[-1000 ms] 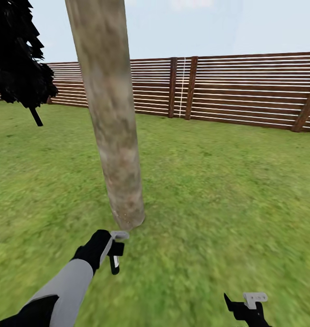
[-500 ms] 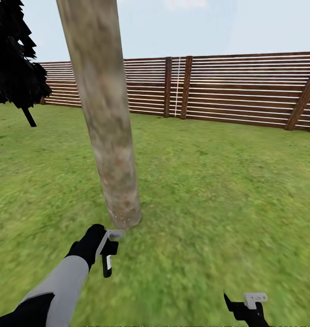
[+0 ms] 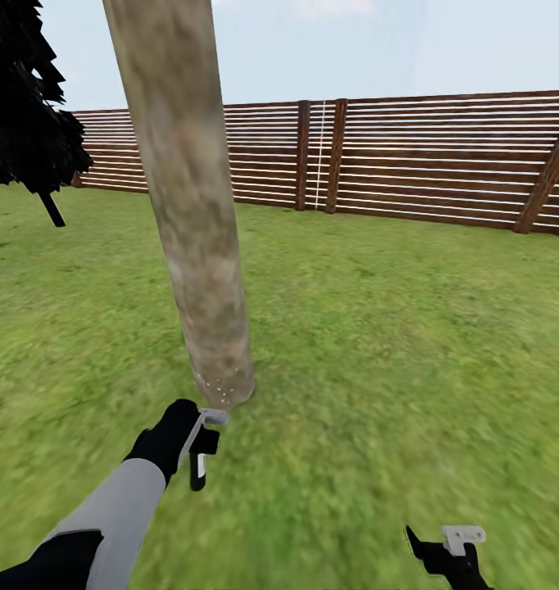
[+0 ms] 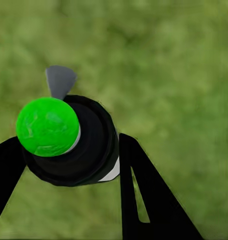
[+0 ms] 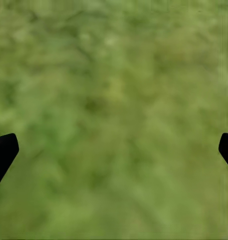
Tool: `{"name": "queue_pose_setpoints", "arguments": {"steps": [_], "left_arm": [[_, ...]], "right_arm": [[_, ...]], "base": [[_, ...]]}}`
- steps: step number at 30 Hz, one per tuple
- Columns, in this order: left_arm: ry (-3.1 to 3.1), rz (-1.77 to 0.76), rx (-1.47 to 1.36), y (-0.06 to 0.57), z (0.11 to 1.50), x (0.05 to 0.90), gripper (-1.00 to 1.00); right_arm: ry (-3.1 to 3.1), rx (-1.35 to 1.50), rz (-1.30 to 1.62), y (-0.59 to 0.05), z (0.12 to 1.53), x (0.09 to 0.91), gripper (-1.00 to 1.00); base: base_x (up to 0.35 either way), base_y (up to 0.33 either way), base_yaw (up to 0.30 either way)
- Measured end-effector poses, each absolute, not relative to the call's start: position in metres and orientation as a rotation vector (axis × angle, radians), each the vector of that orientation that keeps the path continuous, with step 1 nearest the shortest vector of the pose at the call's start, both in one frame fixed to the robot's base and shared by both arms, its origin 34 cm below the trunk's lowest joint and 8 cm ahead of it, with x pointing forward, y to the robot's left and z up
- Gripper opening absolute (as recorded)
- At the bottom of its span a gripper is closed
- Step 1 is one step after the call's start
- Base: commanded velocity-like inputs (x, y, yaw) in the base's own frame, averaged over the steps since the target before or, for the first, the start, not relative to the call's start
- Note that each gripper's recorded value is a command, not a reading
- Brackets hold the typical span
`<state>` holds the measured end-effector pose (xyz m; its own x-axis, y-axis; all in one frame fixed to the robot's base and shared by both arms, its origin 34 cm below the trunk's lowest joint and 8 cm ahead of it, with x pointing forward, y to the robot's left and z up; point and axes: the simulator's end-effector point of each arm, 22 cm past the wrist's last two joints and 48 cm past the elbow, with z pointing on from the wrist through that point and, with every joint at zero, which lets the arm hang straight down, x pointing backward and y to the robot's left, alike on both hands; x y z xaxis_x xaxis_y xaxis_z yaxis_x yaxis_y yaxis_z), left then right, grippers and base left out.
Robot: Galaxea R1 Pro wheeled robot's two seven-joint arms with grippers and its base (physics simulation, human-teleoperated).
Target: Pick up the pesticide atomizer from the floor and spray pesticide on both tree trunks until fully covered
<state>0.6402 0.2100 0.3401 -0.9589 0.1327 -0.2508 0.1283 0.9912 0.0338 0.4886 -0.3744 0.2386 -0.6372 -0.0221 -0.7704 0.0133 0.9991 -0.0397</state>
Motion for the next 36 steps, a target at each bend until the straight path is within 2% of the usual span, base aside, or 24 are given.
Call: {"name": "queue_pose_setpoints", "arguments": {"steps": [2,5,9,11,16,18,21,24,28,30,33,36], "left_arm": [[2.882,0.060,0.185,0.226,0.339,0.640,-1.00],[2.887,0.165,0.118,0.289,0.340,0.640,-1.00],[2.910,0.197,0.084,0.315,0.331,0.632,-1.00],[2.913,0.179,0.090,0.307,0.329,0.630,-1.00],[2.891,-0.032,0.194,0.191,0.333,0.635,-1.00],[2.863,-0.059,0.225,0.167,0.345,0.646,-1.00],[2.825,-0.026,0.229,0.175,0.365,0.669,-1.00],[2.791,0.099,0.178,0.237,0.386,0.696,-1.00],[2.780,0.145,0.113,0.280,0.395,0.705,-1.00],[2.781,0.103,0.124,0.266,0.396,0.706,-1.00],[2.775,-0.019,0.185,0.203,0.397,0.705,-1.00],[2.774,-0.044,0.219,0.185,0.397,0.703,-1.00]], "right_arm": [[2.149,-0.041,-0.085,-0.384,0.260,0.503,1.00],[2.110,-0.052,-0.093,-0.384,0.267,0.507,1.00],[2.116,-0.057,-0.090,-0.382,0.264,0.505,1.00],[2.116,-0.058,-0.089,-0.381,0.263,0.505,1.00],[2.117,-0.059,-0.086,-0.380,0.263,0.505,1.00],[2.117,-0.060,-0.085,-0.380,0.263,0.505,1.00],[2.117,-0.061,-0.085,-0.380,0.263,0.505,1.00],[2.118,-0.062,-0.084,-0.380,0.263,0.505,1.00],[2.118,-0.061,-0.085,-0.380,0.263,0.505,1.00],[2.118,-0.061,-0.085,-0.380,0.263,0.505,1.00],[2.118,-0.061,-0.085,-0.380,0.263,0.505,1.00],[2.118,-0.061,-0.084,-0.380,0.263,0.505,1.00]], "base": [[0.000,0.000,0.000],[0.000,0.000,0.000],[0.000,0.000,0.000],[0.000,0.000,0.000],[0.000,0.000,0.000],[0.000,0.000,0.000],[0.000,0.000,0.000],[0.000,0.000,0.000],[0.000,0.000,0.000],[0.000,0.000,0.000],[0.000,0.000,0.000],[0.000,0.000,0.000]]}}
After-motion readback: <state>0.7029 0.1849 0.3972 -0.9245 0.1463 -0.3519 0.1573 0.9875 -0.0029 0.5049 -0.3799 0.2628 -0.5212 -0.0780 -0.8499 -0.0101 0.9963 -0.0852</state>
